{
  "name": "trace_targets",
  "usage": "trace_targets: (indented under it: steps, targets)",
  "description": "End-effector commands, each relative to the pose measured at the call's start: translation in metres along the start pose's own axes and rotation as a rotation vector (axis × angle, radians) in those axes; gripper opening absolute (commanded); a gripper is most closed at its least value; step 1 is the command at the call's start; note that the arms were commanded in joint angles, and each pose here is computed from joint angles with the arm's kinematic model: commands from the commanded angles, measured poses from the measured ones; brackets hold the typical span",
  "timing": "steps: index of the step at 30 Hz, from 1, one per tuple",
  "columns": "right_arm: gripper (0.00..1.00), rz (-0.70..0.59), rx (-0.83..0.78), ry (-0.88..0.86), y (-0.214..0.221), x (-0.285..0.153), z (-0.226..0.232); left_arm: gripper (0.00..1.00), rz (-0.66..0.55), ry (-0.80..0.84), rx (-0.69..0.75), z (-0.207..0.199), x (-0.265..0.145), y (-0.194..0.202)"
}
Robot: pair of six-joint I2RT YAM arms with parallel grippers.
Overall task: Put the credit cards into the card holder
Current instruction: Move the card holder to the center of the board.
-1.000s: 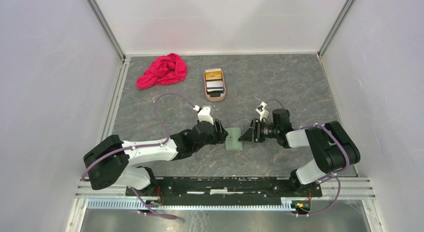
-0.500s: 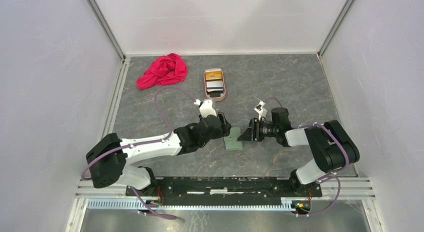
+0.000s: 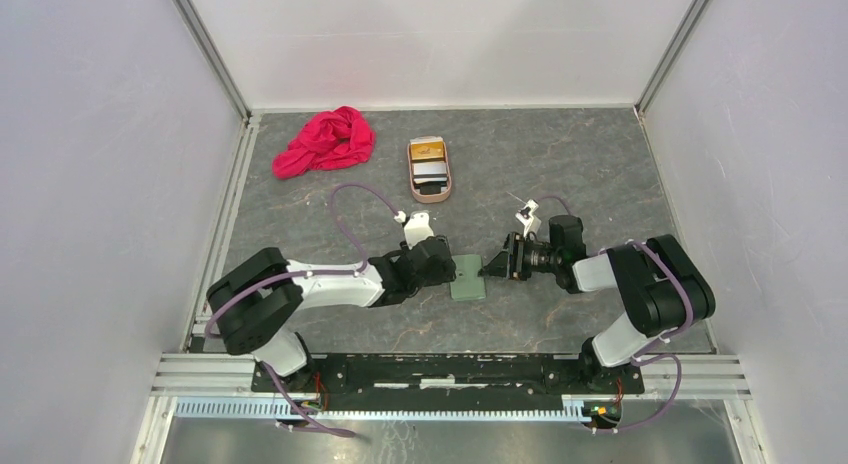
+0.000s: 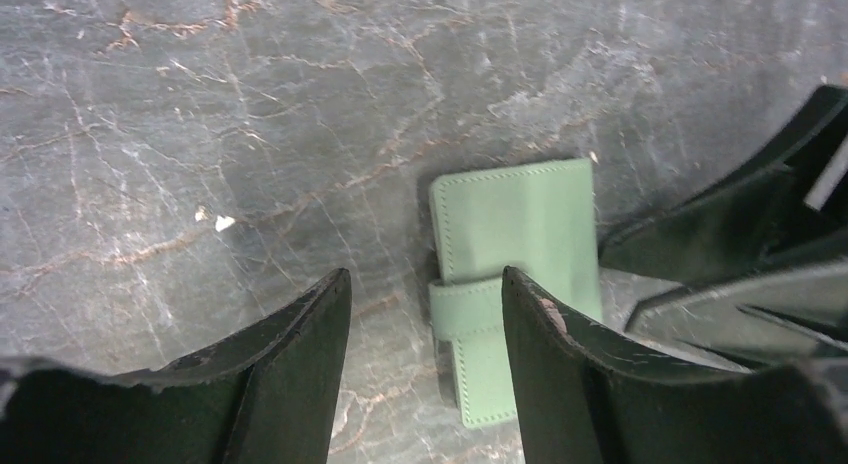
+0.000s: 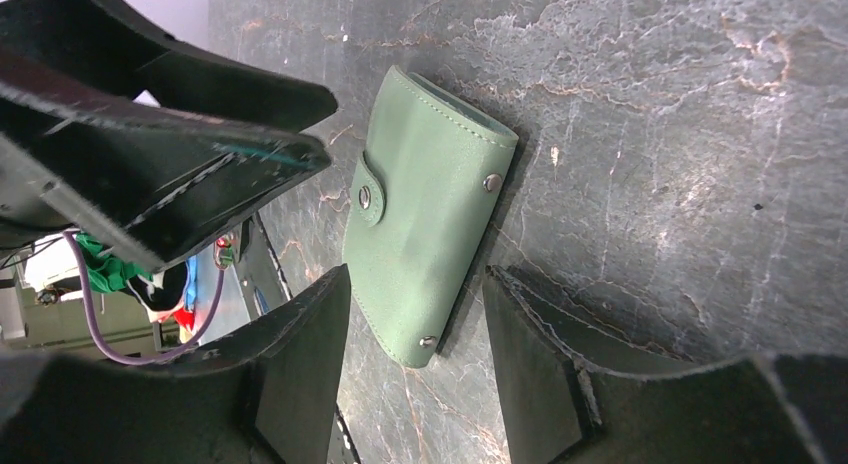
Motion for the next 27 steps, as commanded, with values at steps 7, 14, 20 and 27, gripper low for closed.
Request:
trace_targets:
  steps: [7, 14, 20, 27]
  targets:
    - [0.58, 0.098, 0.086, 0.121, 0.032, 0.005, -0.021, 0.55, -0.051, 0.067, -0.134, -0.018, 0.024, -0.009]
    - [0.58, 0.128, 0.115, 0.151, 0.041, 0.006, -0.029, 0.36, 0.013, 0.108, -0.154, -0.015, 0.026, 0.008]
    - [0.58, 0.135, 0.102, 0.147, 0.039, 0.007, -0.029, 0.23, 0.045, 0.137, -0.151, -0.016, 0.030, 0.016]
    - [0.61, 0.132, 0.116, 0.094, 0.037, 0.008, -0.022, 0.13, 0.091, 0.174, -0.192, -0.017, 0.035, 0.030]
Point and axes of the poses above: each gripper's point midway between its finger pads, its own x axis out along the fingers, its own z axis along the line the jaws close on, y = z × x, the point moved 4 cm from there along -x, back along the fingers, and after that the axes turned 6 degrees about -x, right-handed, at the moved point
